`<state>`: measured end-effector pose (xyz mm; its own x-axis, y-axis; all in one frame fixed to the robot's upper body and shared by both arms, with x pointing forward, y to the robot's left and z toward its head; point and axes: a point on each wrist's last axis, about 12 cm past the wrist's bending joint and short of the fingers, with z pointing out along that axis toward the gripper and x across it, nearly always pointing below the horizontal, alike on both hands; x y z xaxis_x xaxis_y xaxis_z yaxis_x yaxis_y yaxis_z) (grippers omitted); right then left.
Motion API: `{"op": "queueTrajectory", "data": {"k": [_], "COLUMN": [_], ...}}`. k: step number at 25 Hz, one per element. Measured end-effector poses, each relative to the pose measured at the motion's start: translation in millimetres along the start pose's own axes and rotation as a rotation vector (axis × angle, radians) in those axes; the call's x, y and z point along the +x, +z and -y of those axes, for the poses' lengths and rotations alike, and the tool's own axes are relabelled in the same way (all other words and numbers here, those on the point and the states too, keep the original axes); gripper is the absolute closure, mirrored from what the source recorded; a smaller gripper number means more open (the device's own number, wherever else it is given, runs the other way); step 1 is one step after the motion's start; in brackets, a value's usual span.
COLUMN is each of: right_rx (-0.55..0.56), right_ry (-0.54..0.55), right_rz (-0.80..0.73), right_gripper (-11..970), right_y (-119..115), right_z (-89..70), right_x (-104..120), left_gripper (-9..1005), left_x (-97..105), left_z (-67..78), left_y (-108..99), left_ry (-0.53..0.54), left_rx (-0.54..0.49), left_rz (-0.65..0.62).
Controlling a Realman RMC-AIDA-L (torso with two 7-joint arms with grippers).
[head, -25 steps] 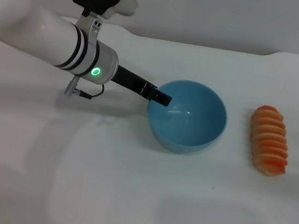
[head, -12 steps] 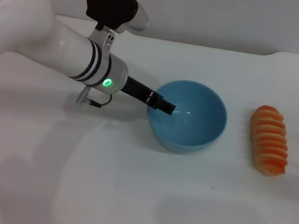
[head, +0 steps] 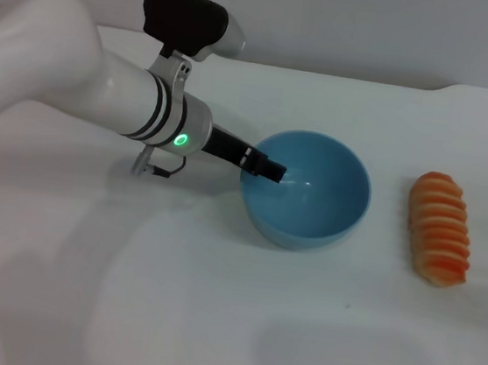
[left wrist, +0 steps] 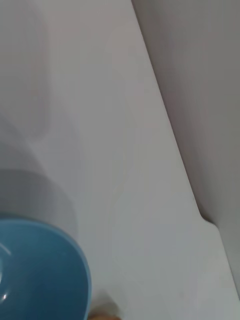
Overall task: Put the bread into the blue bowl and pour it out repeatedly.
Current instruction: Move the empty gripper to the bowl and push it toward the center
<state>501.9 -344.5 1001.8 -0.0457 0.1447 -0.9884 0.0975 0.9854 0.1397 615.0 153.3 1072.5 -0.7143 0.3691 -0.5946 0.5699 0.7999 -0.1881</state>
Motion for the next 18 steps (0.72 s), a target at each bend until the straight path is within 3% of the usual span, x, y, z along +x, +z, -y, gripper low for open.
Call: {"op": "queueTrajectory", "data": {"k": [7,13,18], "right_rx": [-0.001,-0.004,-0.004], "right_ry": [0.003,0.004,0.005], "right_rz": [0.003,0.005,0.005], "right_gripper": [337,340,343], "right_y": [-0.1,1.1,1.4], "right_z": [-0.4,-1.4,-1.5], "right_x": [-0.2,-0.8,-0.9], "left_gripper": [135,135,136], "left_x": [5.6,7.3,8.8], "left_z": [-5.3,-0.3,-0.7], "left_y": [4.5,8.9,10.2], "left_ry": [-0.003,0.035,0.001], "left_rx": [-0.027,-0.028,-0.035], "left_rz": [-0.015,-0.045,-0.045]}}
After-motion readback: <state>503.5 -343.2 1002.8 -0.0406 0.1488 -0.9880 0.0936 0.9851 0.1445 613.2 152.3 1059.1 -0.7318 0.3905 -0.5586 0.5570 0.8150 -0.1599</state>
